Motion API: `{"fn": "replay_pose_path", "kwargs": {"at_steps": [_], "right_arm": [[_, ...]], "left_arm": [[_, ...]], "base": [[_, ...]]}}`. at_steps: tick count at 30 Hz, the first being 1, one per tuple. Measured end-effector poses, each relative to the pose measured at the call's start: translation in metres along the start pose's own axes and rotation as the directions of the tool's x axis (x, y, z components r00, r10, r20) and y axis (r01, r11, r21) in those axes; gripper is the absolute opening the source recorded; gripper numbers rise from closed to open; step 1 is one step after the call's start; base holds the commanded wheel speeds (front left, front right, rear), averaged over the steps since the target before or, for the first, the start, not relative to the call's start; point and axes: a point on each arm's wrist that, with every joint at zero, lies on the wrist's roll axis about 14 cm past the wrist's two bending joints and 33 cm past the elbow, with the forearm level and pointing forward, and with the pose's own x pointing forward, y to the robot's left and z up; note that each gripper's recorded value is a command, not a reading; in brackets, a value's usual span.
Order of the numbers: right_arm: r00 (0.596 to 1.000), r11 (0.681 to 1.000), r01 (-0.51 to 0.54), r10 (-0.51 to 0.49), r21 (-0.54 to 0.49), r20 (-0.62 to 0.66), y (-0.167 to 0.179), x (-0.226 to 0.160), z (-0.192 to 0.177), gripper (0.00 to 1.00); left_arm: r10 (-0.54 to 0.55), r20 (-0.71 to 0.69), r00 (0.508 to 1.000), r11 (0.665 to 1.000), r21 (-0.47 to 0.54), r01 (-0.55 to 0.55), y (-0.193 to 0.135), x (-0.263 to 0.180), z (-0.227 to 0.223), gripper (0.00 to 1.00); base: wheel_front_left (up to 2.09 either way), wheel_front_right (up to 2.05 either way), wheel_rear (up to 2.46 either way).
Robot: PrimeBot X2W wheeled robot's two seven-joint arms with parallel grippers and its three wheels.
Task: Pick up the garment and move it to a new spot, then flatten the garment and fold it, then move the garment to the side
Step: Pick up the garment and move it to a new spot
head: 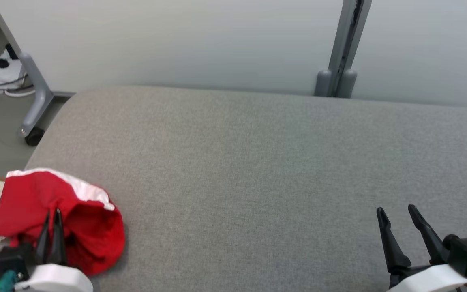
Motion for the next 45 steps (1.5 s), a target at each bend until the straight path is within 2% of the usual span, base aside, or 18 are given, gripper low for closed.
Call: {"fn": "replay_pose_path", "kwargs": {"at_steps": [4, 10, 14, 17, 20, 26, 28, 29, 33, 39, 42, 44, 45], "right_arm": [[0.999, 1.000, 0.022, -0.022, -0.003, 0.024, -0.005, -0.012, 0.008, 1.00], [0.997, 0.998, 0.063, -0.062, -0.015, 0.049, -0.016, -0.022, 0.017, 1.00], [0.993, 0.995, 0.097, -0.095, -0.022, 0.077, -0.025, -0.029, 0.025, 1.00], [0.986, 0.992, 0.126, -0.122, -0.028, 0.111, -0.032, -0.034, 0.036, 1.00], [0.976, 0.984, 0.177, -0.172, -0.027, 0.131, -0.047, -0.044, 0.043, 1.00], [0.948, 0.957, 0.291, -0.287, -0.008, 0.136, -0.078, -0.069, 0.043, 1.00], [0.936, 0.945, 0.327, -0.324, 0.000, 0.135, -0.088, -0.076, 0.042, 1.00], [0.936, 0.945, 0.327, -0.324, 0.000, 0.135, -0.088, -0.076, 0.042, 1.00], [0.914, 0.924, 0.383, -0.382, 0.022, 0.136, -0.104, -0.084, 0.039, 1.00], [0.880, 0.885, 0.463, -0.465, 0.043, 0.093, -0.127, -0.094, 0.021, 1.00], [0.867, 0.869, 0.493, -0.495, 0.045, 0.064, -0.135, -0.099, 0.010, 1.00], [0.862, 0.863, 0.502, -0.504, 0.047, 0.055, -0.138, -0.098, 0.006, 1.00], [0.861, 0.863, 0.504, -0.506, 0.048, 0.052, -0.139, -0.097, 0.005, 1.00]], "left_arm": [[-0.043, 0.023, 0.999, 0.999, 0.003, 0.043, -0.017, -0.019, 0.012, 0.00], [-0.164, 0.032, 0.986, 0.986, -0.009, 0.164, -0.063, -0.029, 0.028, 0.00], [-0.281, 0.029, 0.959, 0.958, -0.041, 0.282, -0.107, -0.030, 0.031, 0.00], [-0.385, 0.038, 0.922, 0.921, -0.054, 0.387, -0.145, -0.027, 0.036, 0.00], [-0.499, 0.056, 0.865, 0.863, -0.056, 0.502, -0.189, -0.023, 0.043, 0.00], [-0.708, 0.093, 0.701, 0.703, -0.012, 0.711, -0.276, -0.022, 0.057, 0.00], [-0.754, 0.104, 0.648, 0.652, -0.001, 0.758, -0.302, -0.022, 0.061, 0.00], [-0.754, 0.104, 0.648, 0.652, -0.001, 0.758, -0.302, -0.022, 0.061, 0.00], [-0.836, 0.102, 0.539, 0.542, 0.011, 0.840, -0.353, -0.024, 0.059, 0.00], [-0.926, 0.039, 0.376, 0.376, -0.009, 0.927, -0.411, -0.042, 0.029, 0.00], [-0.946, -0.025, 0.323, 0.324, -0.052, 0.944, -0.425, -0.052, 0.001, 0.00], [-0.950, -0.067, 0.304, 0.309, -0.081, 0.948, -0.429, -0.054, -0.015, 0.00], [-0.951, -0.086, 0.296, 0.304, -0.101, 0.947, -0.429, -0.056, -0.023, 0.31]], "base": [[0.00, 0.00, 0.00], [0.00, 0.00, 0.00], [0.00, 0.00, 0.00], [0.00, 0.00, 0.00], [0.00, 0.00, 0.00], [0.00, 0.00, 0.00], [0.00, 0.00, 0.00], [0.00, 0.00, 0.00], [0.00, 0.00, 0.00], [0.00, 0.00, 0.00], [0.00, 0.00, 0.00], [0.00, 0.00, 0.00], [0.00, 0.00, 0.00]]}}
